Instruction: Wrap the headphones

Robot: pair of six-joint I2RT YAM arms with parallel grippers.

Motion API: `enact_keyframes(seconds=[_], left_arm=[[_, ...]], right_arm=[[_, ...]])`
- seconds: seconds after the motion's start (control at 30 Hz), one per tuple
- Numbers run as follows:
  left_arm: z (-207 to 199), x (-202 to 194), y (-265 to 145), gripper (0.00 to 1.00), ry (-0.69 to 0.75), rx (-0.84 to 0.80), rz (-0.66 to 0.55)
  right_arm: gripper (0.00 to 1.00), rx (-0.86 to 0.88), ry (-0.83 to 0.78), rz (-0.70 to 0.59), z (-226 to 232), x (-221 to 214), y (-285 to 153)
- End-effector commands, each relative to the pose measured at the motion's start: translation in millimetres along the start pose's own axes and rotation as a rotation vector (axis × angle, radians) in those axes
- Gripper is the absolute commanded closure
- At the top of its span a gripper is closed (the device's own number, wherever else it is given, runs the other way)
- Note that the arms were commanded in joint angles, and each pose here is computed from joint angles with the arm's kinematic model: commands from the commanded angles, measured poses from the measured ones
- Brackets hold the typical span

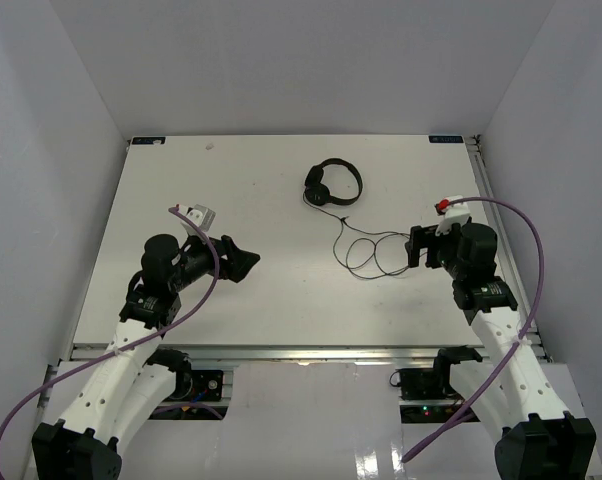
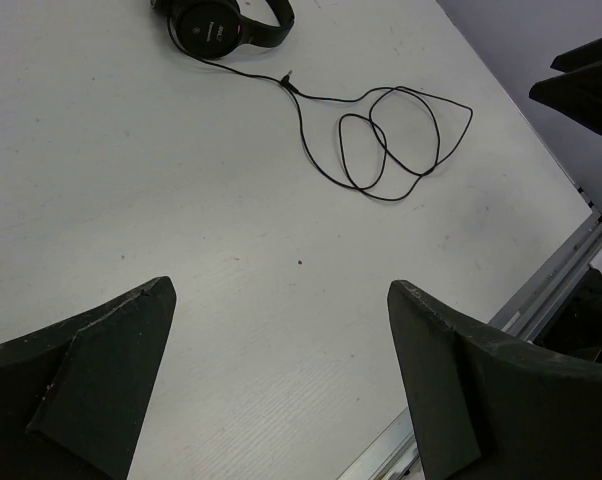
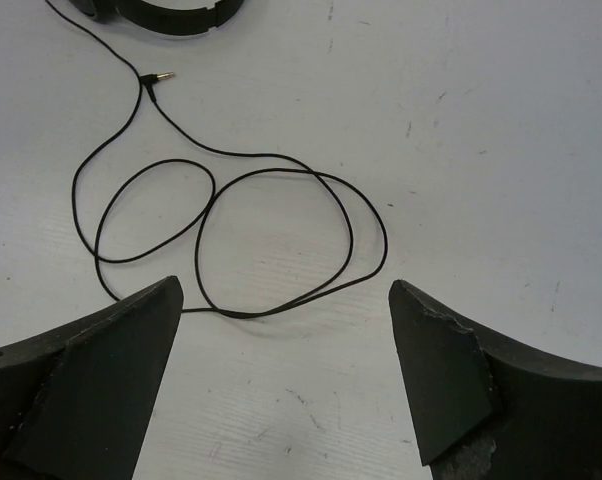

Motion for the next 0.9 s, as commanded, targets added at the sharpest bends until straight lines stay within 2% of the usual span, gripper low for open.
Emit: enact_keyframes(seconds=[0.0, 0.1, 0.2, 0.33, 0.4, 0.5, 0.57, 0.63, 0.67, 0.8, 0.87], left_arm=[[-7.3, 9.8, -3.0, 0.02, 0.028, -0.020, -0.024], [-7.6, 10.1, -3.2, 0.02, 0.028, -0.021, -0.025], [-7.8, 10.2, -3.1, 0.02, 0.028, -0.022, -0.025], [-8.1, 10.4, -3.4, 0.02, 0.030, -0.021, -0.027], [-7.2, 10.6, -3.4, 0.02, 0.028, -0.016, -0.028], [-5.2, 9.6, -1.8, 0.02, 0.028, -0.010, -0.022], [-4.2, 9.8, -1.2, 0.02, 0.030, -0.006, -0.022], [-3.3, 9.5, -0.9, 0.02, 0.031, -0.002, -0.020], [-2.4, 10.6, -0.9, 0.02, 0.033, 0.005, -0.024], [-0.1, 11.0, -0.5, 0.02, 0.037, 0.016, -0.025], [0.2, 10.5, -0.6, 0.02, 0.037, 0.018, -0.024]], right_arm=[[0.10, 0.189, -0.158, -0.064, 24.1, 13.9, 0.0], [0.10, 0.497, -0.391, -0.042, 61.2, -1.1, -12.6], [0.10, 0.610, -0.430, -0.045, 72.9, 1.7, -7.9], [0.01, 0.530, -0.342, 0.029, 59.2, 12.6, 38.3], [0.08, 0.441, -0.304, 0.033, 48.7, 28.6, 58.6], [0.15, 0.263, -0.136, 0.058, 31.7, 69.2, 110.1], [0.17, 0.234, -0.064, 0.134, 34.2, 64.7, 150.2], [0.17, 0.238, -0.033, 0.099, 41.8, 93.6, 166.9], [0.18, 0.250, -0.010, 0.149, 46.7, 78.8, 188.9], [0.24, 0.262, -0.025, 0.159, 61.5, 90.9, 253.0], [0.30, 0.247, -0.057, 0.200, 58.8, 73.6, 286.2]])
Point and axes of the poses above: each gripper's point midway between its finger pads, its own y axis out along the fingers, its own z axis along the line the jaws close on, x = y × z, the point moved 1 cm from there along -y, back along the fingers, and after that the axes turned 3 degrees about -y, right-handed, at the moved point
